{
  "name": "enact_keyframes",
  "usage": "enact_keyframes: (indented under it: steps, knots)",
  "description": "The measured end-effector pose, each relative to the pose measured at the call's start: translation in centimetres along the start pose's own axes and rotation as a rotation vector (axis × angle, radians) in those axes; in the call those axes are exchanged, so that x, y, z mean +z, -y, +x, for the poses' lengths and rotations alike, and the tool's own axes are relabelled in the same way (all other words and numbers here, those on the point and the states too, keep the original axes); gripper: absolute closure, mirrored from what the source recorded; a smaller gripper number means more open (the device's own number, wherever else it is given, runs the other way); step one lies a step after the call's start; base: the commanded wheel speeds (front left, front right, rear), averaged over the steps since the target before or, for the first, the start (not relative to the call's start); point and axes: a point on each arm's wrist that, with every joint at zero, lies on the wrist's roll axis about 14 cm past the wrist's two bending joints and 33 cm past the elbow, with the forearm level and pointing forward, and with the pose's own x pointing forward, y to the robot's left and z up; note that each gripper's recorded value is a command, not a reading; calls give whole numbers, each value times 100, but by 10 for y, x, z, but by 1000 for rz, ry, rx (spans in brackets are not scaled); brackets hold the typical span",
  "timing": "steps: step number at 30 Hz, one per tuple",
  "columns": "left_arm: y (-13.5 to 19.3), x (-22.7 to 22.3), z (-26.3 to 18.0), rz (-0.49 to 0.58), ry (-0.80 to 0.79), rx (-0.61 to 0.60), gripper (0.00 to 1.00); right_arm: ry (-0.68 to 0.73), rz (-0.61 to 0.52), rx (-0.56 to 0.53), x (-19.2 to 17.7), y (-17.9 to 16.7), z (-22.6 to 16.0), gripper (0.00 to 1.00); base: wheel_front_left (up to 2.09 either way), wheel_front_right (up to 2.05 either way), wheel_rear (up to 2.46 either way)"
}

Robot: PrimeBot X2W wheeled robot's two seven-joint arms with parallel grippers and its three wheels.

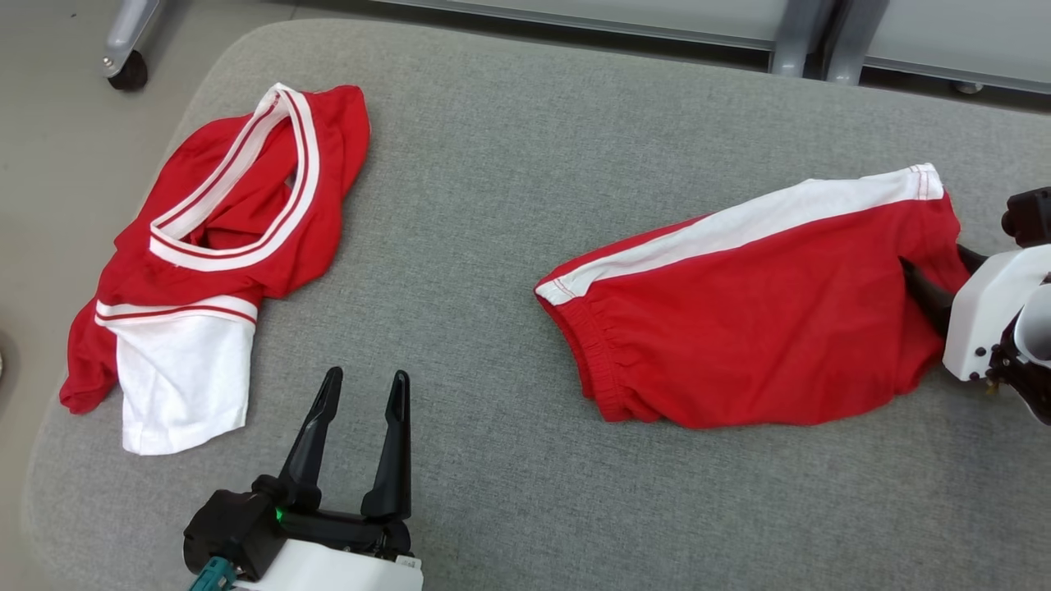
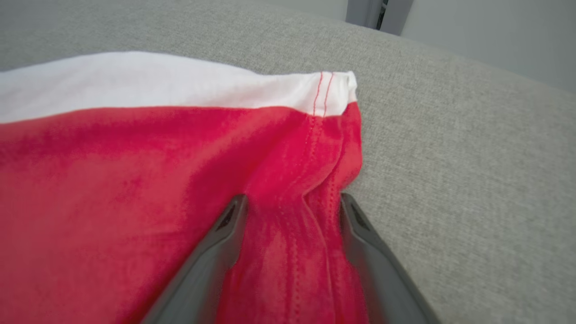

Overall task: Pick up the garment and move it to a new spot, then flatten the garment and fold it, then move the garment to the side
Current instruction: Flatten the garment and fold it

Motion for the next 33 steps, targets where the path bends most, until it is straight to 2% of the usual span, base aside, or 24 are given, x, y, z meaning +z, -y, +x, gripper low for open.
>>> enact_keyframes:
  steps: [2,3,4,5,15,21,26,31,33]
  knots:
    - [3,0,1,-5,0,-10,0,-18,4,-15,-3,5,-4,0,0,0,0]
    - [4,-1,2,-9,-1,-15,0,-21,-5,-21,-4,7,-6,36,0,0,0]
    - [6,-1,2,-13,-2,-20,0,-20,-7,-28,-4,10,-7,82,0,0,0]
    - [8,-2,3,-18,-5,-24,0,-22,-1,-33,-6,12,-9,100,0,0,0]
    - [23,-6,6,-34,-11,-74,0,76,193,-65,-12,26,-39,100,0,0,0]
    - [32,-12,-1,-38,-31,-117,0,145,323,-102,-34,37,-86,100,0,0,0]
    - [43,-17,-6,-28,-45,-173,0,167,396,-218,-63,67,-131,100,0,0,0]
    - [52,-16,-7,-28,-41,-213,0,226,420,-356,-68,107,-171,100,0,0,0]
    - [53,-15,-8,-29,-39,-218,0,247,403,-374,-62,115,-178,100,0,0,0]
